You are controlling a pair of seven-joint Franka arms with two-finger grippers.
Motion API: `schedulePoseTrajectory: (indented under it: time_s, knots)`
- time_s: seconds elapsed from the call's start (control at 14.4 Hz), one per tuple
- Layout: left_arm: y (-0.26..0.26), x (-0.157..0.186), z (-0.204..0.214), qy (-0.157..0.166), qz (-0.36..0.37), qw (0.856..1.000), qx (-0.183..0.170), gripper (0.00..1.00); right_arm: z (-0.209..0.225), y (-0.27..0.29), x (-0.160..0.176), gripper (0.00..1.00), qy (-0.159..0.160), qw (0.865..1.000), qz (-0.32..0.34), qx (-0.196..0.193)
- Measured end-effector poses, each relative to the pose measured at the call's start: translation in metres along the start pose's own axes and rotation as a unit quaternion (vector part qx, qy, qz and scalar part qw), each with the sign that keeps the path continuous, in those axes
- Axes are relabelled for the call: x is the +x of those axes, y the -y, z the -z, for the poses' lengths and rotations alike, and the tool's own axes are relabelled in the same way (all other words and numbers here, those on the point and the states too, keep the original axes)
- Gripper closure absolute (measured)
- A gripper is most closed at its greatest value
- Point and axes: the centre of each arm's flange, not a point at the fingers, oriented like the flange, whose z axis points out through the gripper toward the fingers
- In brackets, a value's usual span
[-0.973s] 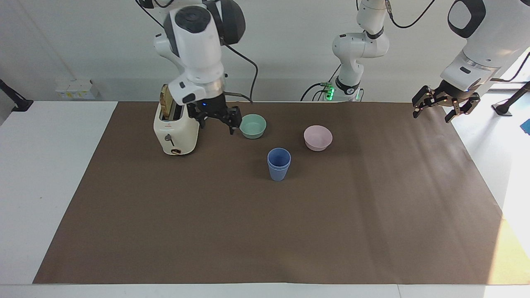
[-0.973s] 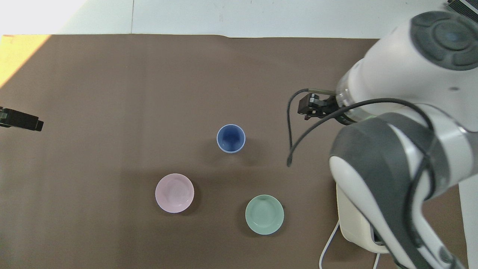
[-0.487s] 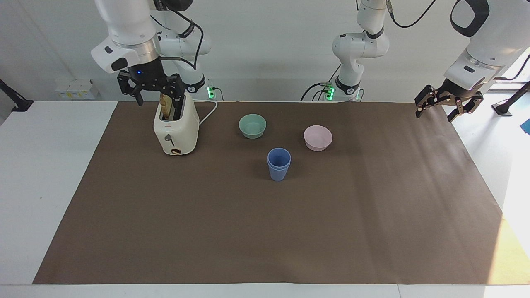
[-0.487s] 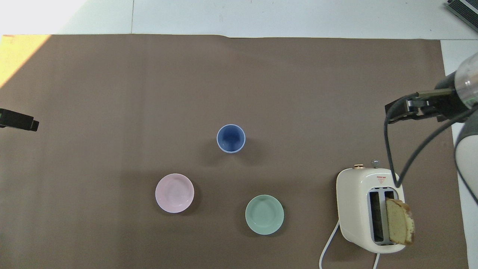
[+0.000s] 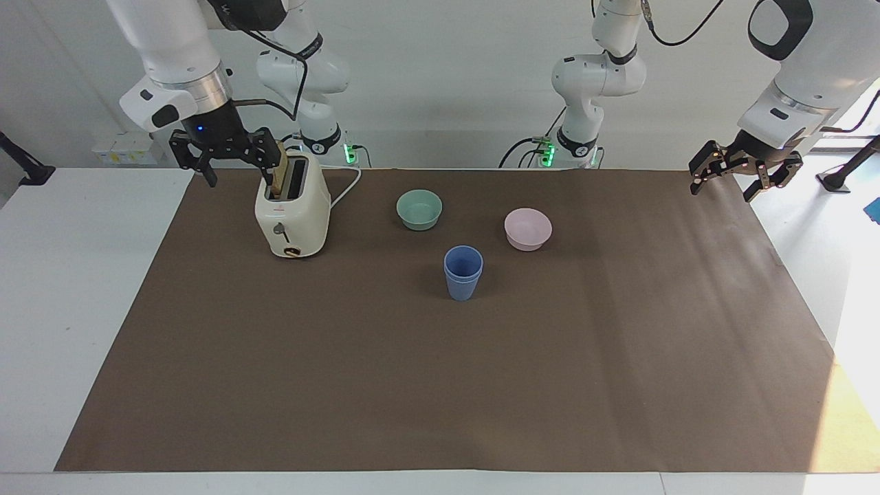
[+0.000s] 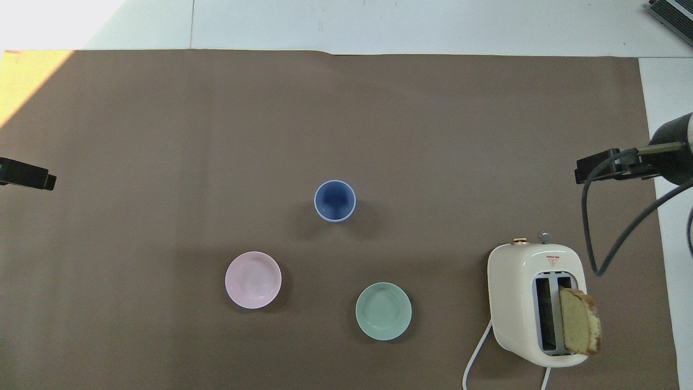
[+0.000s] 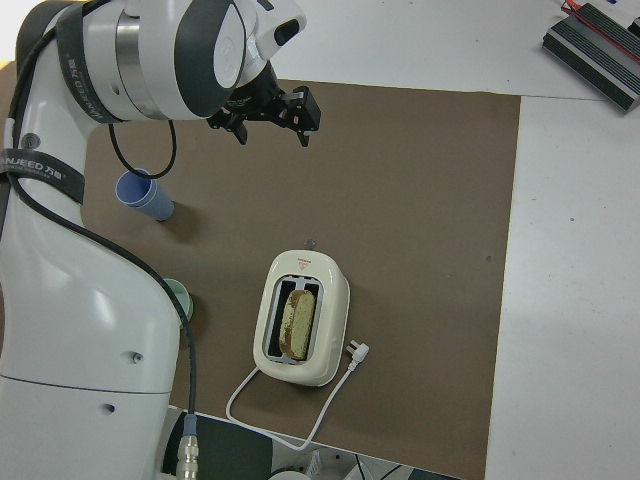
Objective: Stack blue cups with both arms
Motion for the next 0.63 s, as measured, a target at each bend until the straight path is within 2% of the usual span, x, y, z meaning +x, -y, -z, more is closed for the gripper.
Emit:
schedulePoseTrajectory:
  time_s: [0.63]
  knots:
    - [0.0,0.0,0.0,0.0,0.0,1.0,0.0,0.0,-0.0022,0.0103,-0.0029,0.0,0.003,1.0,0.009,0.002]
